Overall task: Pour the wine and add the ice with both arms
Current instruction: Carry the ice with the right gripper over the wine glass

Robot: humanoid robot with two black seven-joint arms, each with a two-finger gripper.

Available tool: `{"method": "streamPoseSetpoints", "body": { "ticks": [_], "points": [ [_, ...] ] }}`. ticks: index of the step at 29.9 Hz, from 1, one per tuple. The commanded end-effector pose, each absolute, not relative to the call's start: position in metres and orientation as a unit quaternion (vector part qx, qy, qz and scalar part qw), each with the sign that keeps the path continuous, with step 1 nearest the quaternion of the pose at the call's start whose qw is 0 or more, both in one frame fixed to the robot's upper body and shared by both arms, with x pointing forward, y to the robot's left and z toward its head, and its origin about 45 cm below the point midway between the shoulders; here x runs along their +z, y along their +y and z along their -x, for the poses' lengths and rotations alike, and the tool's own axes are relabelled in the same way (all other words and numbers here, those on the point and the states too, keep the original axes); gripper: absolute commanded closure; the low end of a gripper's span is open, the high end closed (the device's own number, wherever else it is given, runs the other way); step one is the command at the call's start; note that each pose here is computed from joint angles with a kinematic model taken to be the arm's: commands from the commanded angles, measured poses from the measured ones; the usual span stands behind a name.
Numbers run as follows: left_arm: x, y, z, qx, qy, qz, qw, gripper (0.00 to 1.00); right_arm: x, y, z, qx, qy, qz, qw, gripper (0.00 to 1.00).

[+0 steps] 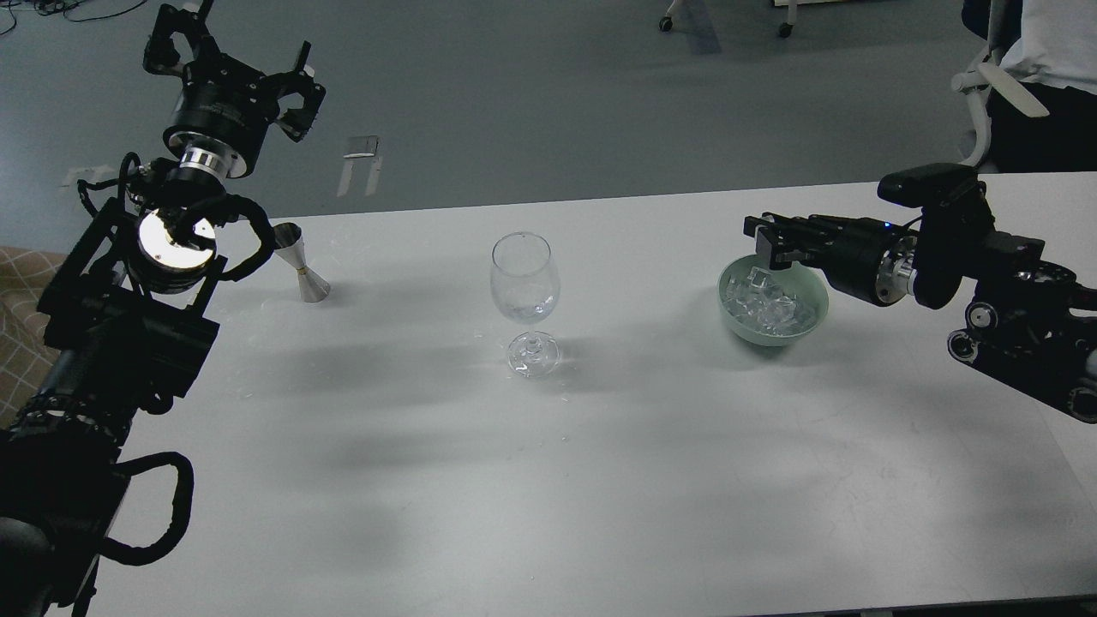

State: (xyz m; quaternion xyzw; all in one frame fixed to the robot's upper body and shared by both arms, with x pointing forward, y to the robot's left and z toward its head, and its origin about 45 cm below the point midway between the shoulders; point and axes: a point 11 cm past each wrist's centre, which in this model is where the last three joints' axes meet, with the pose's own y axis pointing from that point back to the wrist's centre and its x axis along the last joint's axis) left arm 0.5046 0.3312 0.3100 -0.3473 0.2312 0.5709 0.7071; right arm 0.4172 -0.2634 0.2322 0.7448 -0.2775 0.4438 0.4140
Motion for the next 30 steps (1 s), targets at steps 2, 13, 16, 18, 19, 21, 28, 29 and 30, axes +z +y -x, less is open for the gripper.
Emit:
{"method": "streamPoseSetpoints", "body": {
  "ticks": [2, 13, 16, 18, 19, 21, 28, 29, 30],
  "points": [
    [0.311, 0.334, -0.504, 0.573, 0.229, 0.347, 0.706, 0.03, 0.272, -0.225, -0.429, 0.471, -0.298, -0.741, 0.375, 0.91],
    [0.315, 0.351, -0.502, 0.584, 0.217, 0.342, 0.704, 0.03, 0.293, -0.099, -0.415, 0.501, -0.243, -0.782, 0.280, 0.90],
    [0.316, 0.354, -0.501, 0.585, 0.215, 0.344, 0.702, 0.03, 0.290, -0.091, -0.411, 0.503, -0.230, -0.784, 0.281, 0.90],
    [0.316, 0.353, -0.502, 0.585, 0.216, 0.344, 0.702, 0.03, 0.283, -0.080, -0.405, 0.506, -0.211, -0.788, 0.281, 0.90],
    [0.315, 0.352, -0.502, 0.585, 0.218, 0.344, 0.702, 0.03, 0.281, -0.074, -0.402, 0.510, -0.200, -0.788, 0.281, 0.89],
    [0.314, 0.350, -0.502, 0.584, 0.219, 0.344, 0.702, 0.03, 0.277, -0.070, -0.400, 0.513, -0.191, -0.787, 0.284, 0.89],
    [0.315, 0.352, -0.502, 0.585, 0.218, 0.344, 0.702, 0.03, 0.273, -0.063, -0.395, 0.513, -0.180, -0.791, 0.282, 0.87],
    [0.315, 0.352, -0.501, 0.585, 0.217, 0.343, 0.702, 0.03, 0.273, -0.062, -0.395, 0.513, -0.179, -0.791, 0.281, 0.87],
    [0.315, 0.353, -0.501, 0.586, 0.217, 0.343, 0.702, 0.03, 0.272, -0.059, -0.394, 0.512, -0.178, -0.792, 0.279, 0.87]
  ]
}}
